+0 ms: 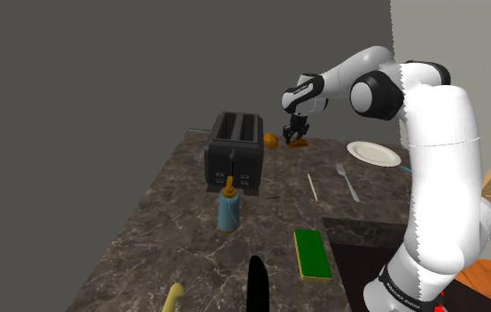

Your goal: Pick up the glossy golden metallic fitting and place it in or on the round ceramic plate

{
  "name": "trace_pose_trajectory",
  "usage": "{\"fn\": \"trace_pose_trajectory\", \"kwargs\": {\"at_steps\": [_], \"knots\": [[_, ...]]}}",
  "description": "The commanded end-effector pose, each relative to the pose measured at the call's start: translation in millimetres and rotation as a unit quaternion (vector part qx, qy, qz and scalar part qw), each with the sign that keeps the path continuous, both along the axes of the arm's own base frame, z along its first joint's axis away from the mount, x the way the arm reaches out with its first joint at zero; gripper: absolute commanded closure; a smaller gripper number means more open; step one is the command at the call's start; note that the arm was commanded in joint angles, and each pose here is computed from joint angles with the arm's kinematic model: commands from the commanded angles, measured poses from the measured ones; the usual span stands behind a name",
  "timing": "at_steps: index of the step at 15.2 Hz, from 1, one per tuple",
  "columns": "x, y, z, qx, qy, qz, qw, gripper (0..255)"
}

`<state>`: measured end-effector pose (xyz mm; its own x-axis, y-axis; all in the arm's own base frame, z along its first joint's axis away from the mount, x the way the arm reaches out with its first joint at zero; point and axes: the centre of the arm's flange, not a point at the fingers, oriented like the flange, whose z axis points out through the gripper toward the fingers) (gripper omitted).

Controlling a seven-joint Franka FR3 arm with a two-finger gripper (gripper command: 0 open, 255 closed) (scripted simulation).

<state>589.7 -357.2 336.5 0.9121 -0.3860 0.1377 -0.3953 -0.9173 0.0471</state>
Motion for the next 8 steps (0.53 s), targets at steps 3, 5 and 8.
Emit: {"fn": "trace_pose_trajectory", "kwargs": {"at_steps": [3, 5, 8], "knots": [[0.0, 0.1, -0.3, 0.0, 0.0, 0.0, 1.0, 255], [0.0, 0.1, -0.2, 0.0, 0.0, 0.0, 1.0, 255], [0.0, 0.1, 15.6, 0.0, 0.0, 0.0, 1.0, 255]]}}
